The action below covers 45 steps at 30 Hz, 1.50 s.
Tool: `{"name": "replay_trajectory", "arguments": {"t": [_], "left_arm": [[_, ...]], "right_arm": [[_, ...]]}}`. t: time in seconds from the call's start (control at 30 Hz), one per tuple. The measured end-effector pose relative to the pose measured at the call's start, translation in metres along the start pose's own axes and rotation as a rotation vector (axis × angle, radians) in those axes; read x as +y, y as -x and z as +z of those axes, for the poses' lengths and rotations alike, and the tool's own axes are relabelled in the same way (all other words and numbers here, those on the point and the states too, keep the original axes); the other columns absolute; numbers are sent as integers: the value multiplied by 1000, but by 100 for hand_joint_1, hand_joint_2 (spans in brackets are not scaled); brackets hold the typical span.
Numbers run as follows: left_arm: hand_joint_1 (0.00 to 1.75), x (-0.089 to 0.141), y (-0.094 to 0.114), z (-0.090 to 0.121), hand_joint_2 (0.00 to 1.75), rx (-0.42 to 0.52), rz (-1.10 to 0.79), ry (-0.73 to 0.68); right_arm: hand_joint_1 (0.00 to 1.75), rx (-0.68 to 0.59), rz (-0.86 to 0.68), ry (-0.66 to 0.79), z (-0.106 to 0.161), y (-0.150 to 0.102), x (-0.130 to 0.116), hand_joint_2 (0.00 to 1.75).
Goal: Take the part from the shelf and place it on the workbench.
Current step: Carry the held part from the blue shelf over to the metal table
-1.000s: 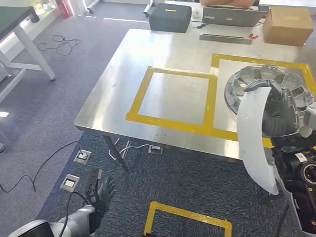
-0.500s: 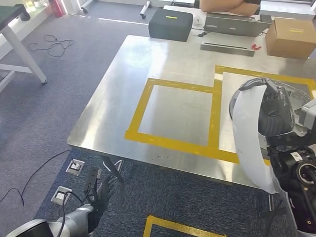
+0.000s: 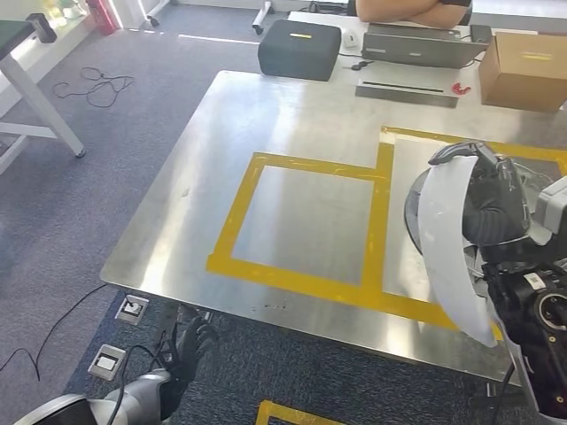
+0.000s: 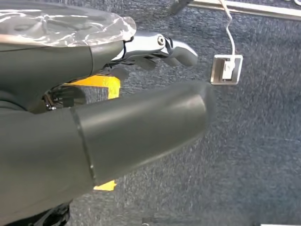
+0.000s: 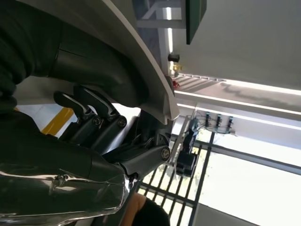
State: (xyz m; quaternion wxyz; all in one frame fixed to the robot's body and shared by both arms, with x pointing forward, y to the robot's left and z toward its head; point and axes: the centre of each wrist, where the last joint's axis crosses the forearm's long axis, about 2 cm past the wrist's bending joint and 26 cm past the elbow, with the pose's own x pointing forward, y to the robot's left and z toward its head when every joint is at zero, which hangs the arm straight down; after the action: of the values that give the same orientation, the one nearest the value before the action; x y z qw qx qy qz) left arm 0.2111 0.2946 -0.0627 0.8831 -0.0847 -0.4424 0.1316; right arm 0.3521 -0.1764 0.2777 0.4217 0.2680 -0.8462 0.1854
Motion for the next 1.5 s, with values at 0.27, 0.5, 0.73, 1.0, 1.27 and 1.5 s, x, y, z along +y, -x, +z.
{"name": "replay_trajectory", "arguments": {"t": [0.27, 0.5, 0.73, 1.0, 1.27, 1.5], "left_arm": [[0, 0, -3, -2, 0, -9, -7, 2], [0, -2, -5, -3, 0, -12, -17, 9], [0, -4, -6, -4, 0, -11, -33, 22], [0, -11, -6, -5, 0, -12, -39, 38], [0, -20, -5, -6, 0, 11, -69, 65], [0, -37, -2, -7, 0, 32, -107, 99]], "right_arm": [[175, 5, 11, -5, 0, 0, 1, 175], [175, 31, 94, -30, -4, 0, 4, 175], [175, 83, 296, -96, -20, 3, 15, 175], [175, 167, 355, -187, -48, 33, 38, 175], [175, 268, 561, -225, -79, 58, 50, 175], [175, 198, 800, -92, -107, 67, 61, 175]]}}
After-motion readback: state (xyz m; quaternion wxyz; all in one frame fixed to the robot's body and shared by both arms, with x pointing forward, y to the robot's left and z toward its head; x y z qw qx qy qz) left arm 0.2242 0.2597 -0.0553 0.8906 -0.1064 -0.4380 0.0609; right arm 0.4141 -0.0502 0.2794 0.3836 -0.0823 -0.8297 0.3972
